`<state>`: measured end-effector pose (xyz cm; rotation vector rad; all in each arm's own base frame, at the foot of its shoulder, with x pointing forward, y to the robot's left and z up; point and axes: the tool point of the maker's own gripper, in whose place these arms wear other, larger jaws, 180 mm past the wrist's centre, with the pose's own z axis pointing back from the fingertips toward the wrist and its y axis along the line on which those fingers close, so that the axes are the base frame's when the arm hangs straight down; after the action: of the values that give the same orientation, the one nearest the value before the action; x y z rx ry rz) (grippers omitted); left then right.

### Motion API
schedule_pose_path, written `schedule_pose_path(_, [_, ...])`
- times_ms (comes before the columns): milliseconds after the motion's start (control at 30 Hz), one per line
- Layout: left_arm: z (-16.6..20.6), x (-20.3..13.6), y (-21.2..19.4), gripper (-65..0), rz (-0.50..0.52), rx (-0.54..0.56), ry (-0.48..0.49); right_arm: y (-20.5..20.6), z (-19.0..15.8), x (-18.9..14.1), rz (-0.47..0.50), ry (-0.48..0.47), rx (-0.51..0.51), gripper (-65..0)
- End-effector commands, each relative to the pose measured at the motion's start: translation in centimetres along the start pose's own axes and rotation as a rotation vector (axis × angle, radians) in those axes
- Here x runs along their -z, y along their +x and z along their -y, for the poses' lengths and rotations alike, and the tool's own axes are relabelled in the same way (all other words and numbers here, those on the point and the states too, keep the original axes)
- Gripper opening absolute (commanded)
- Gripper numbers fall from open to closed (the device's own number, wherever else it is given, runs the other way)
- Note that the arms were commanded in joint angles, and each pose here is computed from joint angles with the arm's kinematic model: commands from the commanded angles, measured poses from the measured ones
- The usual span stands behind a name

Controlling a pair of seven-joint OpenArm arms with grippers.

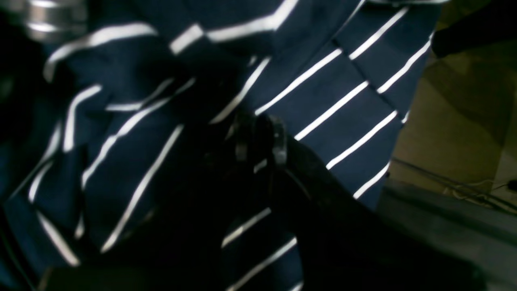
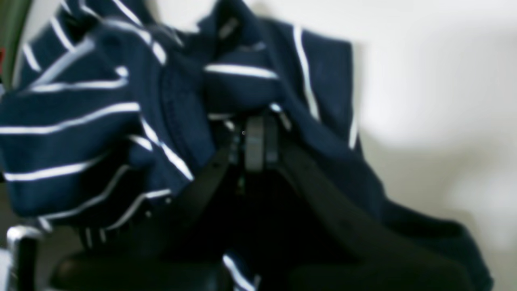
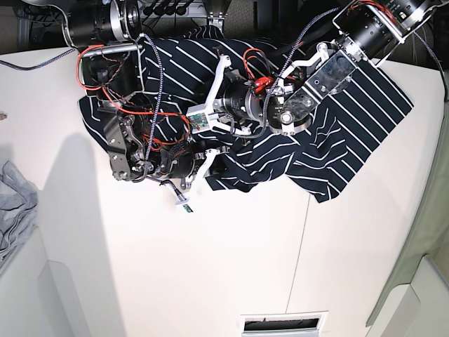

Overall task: Layout the t-shirt on the table in an organized manner, then fold the t-shirt properly
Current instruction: 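Lift and rotate the shirt with both grippers, laying it lengthwise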

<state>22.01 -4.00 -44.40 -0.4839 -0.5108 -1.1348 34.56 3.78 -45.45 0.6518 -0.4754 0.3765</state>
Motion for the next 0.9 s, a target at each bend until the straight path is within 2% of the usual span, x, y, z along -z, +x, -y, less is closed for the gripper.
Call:
schedule_pose_path(0, [-0.5, -0.5, 0.3, -59.1, 0.017, 0.005, 0.011, 1.9, 0.5, -0.6, 0.039, -0.009, -0.027, -65.0])
schedule_pose_path(200, [-0.9, -1.3, -3.4, -59.1, -0.045, -0.020, 0.032, 0.7, 5.0, -2.9, 0.015, -0.105, -0.019, -65.0])
schedule_pose_path(400, [-2.7, -2.5, -4.9, -59.1, -0.056, -0.064, 0.087, -0.9, 8.1, -4.8, -0.013, -0.167, -0.010, -65.0])
schedule_pose_path(500, [-4.3, -3.3, -4.6, -59.1, -0.037, -0.088, 0.129, -1.3, 8.1, -4.8, -0.013, -0.164, 0.004, -65.0])
schedule_pose_path(667, [-7.8, -5.1, -3.9, -59.1, 0.012, -0.111, 0.225, -2.0, 6.3, -4.4, -0.025, -0.074, 0.087, -65.0])
schedule_pose_path(867, [-13.7, -7.2, -4.8, -59.1, -0.009, -0.161, 0.342, -3.9, 4.9, -4.1, -0.008, -0.021, 0.131, -65.0])
